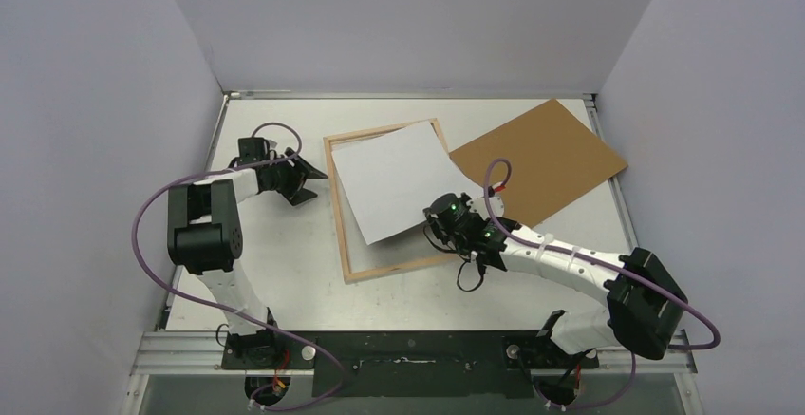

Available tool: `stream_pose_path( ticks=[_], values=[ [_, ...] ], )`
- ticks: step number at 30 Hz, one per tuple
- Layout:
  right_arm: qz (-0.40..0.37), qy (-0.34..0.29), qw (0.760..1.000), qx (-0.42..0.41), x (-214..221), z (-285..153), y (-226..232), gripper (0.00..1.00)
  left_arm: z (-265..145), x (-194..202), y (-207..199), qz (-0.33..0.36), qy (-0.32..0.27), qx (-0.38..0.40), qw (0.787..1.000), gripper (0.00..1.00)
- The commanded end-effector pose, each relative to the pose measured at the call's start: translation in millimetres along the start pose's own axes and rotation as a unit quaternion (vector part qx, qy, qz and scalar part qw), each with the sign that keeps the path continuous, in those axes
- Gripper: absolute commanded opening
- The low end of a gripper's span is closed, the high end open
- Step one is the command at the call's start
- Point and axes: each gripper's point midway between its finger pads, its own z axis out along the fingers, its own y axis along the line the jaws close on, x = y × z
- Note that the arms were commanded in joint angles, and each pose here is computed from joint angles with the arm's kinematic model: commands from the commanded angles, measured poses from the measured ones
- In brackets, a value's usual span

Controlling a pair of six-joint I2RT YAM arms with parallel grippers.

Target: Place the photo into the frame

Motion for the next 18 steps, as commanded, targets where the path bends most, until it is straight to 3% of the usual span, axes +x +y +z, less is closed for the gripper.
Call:
stream_pose_path(
  ticks=[1,18],
  values=[
    [0.032,-0.018,0.999,-0.038,-6,-6,9,0.02,7,-15,-1,0.039,-0.022,0.009,0.999,0.58],
    [0.118,-0.003,0.993,-0.022,7,12,-17,0.04,14,-5,6,0.027,0.001,0.009,1.0,0.6]
  ],
)
